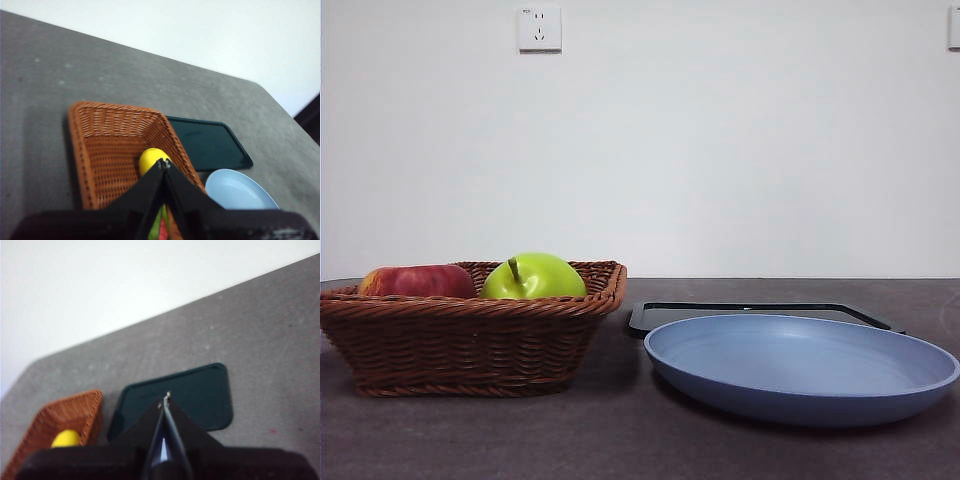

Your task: Take the lemon from the basket,put the lemon in the plate,hand out the plate

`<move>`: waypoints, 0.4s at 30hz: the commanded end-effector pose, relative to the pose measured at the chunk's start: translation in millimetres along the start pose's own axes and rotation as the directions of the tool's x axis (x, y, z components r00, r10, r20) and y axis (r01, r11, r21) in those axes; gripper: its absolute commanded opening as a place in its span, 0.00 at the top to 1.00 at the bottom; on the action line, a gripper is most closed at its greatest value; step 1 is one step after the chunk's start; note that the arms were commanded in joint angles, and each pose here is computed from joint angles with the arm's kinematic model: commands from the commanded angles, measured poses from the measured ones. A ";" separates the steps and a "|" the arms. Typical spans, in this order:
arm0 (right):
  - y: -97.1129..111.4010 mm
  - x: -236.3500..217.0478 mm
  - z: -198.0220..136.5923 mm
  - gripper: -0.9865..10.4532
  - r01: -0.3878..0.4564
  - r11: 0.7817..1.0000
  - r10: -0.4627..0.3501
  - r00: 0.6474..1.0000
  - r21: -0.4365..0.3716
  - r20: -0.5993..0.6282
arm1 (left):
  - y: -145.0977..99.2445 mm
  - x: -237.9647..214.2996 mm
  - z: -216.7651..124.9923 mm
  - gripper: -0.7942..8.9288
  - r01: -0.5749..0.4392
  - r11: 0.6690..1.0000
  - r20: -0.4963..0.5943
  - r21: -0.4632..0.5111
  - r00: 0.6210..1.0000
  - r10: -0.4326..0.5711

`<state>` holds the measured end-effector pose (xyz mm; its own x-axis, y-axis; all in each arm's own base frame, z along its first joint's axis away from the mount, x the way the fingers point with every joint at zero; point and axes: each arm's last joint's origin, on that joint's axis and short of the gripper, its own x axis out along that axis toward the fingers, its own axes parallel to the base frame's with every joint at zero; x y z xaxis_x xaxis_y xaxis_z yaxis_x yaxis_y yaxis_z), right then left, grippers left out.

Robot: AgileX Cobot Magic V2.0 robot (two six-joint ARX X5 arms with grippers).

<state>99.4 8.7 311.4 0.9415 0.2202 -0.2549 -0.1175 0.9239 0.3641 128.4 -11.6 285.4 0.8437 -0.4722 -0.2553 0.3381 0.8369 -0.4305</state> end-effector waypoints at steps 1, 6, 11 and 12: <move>4.0 6.1 11.6 0.91 -0.019 0.996 0.014 0.998 -0.084 -0.069 | -4.2 4.6 17.3 0.91 0.032 0.997 -0.034 0.064 0.999 -0.030; 2.9 29.5 16.2 0.91 -0.050 0.995 0.026 0.967 -0.089 -0.252 | -7.2 14.2 35.9 0.91 0.077 0.994 -0.135 0.071 0.988 -0.067; -4.0 56.0 5.1 0.91 -0.084 0.996 0.061 0.901 -0.036 -0.429 | -8.4 19.9 40.8 0.91 0.128 0.989 -0.200 0.075 0.974 -0.111; -5.7 61.0 2.6 0.90 -0.080 0.996 0.060 0.886 -0.024 -0.460 | -8.1 20.2 40.5 0.91 0.127 0.989 -0.204 0.073 0.973 -0.110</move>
<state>156.3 15.6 293.6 0.6814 0.3872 -0.6211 -0.1763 0.9105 0.3742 158.9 -16.3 314.9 0.7008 -0.5996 -0.3864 0.4439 0.7906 -0.4218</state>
